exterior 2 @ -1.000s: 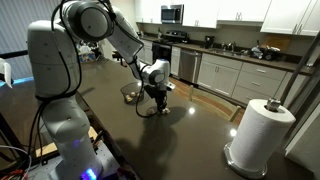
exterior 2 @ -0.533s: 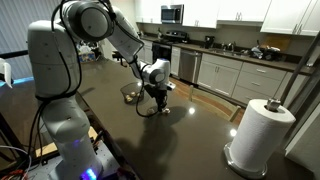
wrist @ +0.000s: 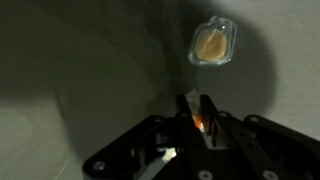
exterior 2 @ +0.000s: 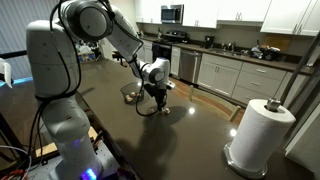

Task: Place one of the hamburger toys inside the black basket

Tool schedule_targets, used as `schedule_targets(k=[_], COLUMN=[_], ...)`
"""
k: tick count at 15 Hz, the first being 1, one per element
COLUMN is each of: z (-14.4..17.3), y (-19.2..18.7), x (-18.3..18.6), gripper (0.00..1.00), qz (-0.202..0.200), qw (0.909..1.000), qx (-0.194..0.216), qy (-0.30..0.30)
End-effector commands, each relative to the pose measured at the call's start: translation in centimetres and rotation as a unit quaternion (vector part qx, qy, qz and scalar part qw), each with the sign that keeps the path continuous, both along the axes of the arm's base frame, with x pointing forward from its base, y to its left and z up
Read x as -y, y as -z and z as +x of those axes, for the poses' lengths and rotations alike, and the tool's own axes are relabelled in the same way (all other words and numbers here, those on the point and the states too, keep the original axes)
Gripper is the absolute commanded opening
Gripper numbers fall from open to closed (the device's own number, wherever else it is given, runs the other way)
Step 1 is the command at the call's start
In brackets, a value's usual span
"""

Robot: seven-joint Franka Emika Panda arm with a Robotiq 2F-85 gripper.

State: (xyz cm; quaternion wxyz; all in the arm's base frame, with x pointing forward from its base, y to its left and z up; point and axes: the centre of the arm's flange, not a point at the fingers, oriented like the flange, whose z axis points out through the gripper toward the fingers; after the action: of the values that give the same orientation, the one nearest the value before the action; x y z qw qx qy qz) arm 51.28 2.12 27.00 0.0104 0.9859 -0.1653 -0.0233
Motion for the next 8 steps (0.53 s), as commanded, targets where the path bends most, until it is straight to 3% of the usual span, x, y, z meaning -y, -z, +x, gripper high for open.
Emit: schedule_targets(k=[1,8], z=[-1.2,-3.3], y=[-2.2,-6.6], x=[-0.9,-4.0], gripper=[0.04,0.04], qz=[-0.005,-0.01], qw=[1.0,0.9999], qx=[0.0,-0.007], qy=[0.008,-0.009])
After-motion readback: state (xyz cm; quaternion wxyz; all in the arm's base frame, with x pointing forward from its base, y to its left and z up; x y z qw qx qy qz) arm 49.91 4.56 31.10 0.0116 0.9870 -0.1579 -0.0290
